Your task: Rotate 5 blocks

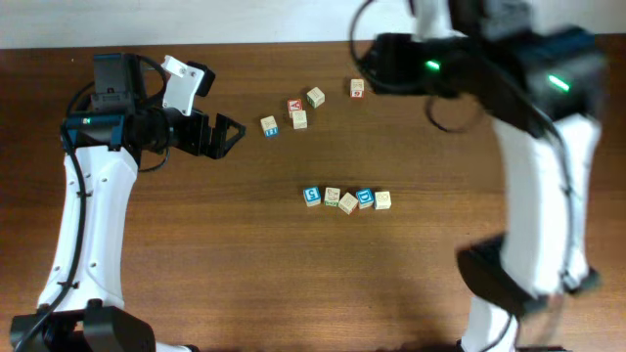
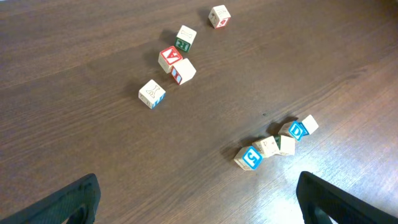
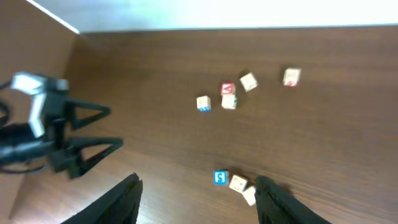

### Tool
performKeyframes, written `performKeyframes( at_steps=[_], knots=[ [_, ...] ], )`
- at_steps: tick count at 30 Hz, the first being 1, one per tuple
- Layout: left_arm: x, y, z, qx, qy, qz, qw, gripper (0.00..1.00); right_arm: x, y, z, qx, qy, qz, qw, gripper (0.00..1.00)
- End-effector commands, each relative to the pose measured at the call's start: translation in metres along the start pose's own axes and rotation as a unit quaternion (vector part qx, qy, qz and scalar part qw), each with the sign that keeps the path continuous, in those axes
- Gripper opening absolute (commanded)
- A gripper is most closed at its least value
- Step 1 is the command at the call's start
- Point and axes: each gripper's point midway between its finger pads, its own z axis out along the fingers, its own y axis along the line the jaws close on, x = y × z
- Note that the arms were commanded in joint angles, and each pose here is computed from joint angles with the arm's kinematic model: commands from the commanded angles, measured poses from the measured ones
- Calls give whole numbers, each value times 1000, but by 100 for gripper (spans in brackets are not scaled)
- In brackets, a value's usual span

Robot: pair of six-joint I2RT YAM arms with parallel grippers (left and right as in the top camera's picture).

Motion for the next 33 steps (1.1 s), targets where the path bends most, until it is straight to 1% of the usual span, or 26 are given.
performKeyframes(
  at_steps=[1, 4, 7, 10, 13, 16, 18, 21, 22, 24, 25, 27, 28, 30, 33],
  knots=[
    [-7, 0, -3, 4, -10, 7, 1000, 99, 13, -10, -41, 38, -16, -13, 999, 61],
    [-7, 0, -3, 5, -10, 6, 1000, 99, 41, -18, -48, 52, 22, 3, 998, 61],
    [-7, -3, -3, 11, -10, 6, 1000, 99, 75, -36, -35, 85, 82, 37, 992, 62],
    [-7, -3, -3, 11, -10, 6, 1000, 99, 115, -54, -6, 110, 168, 68, 977, 64],
    [-6, -4, -3, 12, -8, 5, 1000, 99, 154, -71, 28, 132, 253, 94, 954, 64],
    [-5, -4, -3, 13, -5, 3, 1000, 99, 184, -81, 65, 126, 306, 111, 937, 63],
    [-5, -4, -3, 13, -6, 3, 1000, 99, 197, -84, 86, 115, 322, 119, 932, 58],
    [-5, -3, -3, 11, -5, 4, 1000, 99, 210, -87, 111, 95, 328, 127, 931, 54],
    [-5, -3, -3, 10, -7, 5, 1000, 99, 213, -88, 119, 91, 327, 127, 932, 50],
    [-8, -2, -2, 8, -12, 8, 1000, 98, 222, -95, 136, 89, 326, 127, 933, 36],
    [-9, -1, -2, 8, -15, 3, 1000, 91, 228, -98, 143, 91, 329, 128, 931, 32],
    [-11, 0, -2, 7, -17, -22, 1000, 89, 238, -104, 154, 92, 339, 131, 927, 29],
    [-11, 0, -1, 7, -17, -35, 999, 88, 242, -105, 158, 91, 345, 134, 924, 25],
    [-9, 4, 3, 3, -12, -64, 998, 80, 252, -109, 169, 95, 364, 140, 916, 20],
    [1, 15, 19, -29, 16, -109, 994, 76, 263, -106, 192, 89, 378, 132, 912, 14]
  ],
)
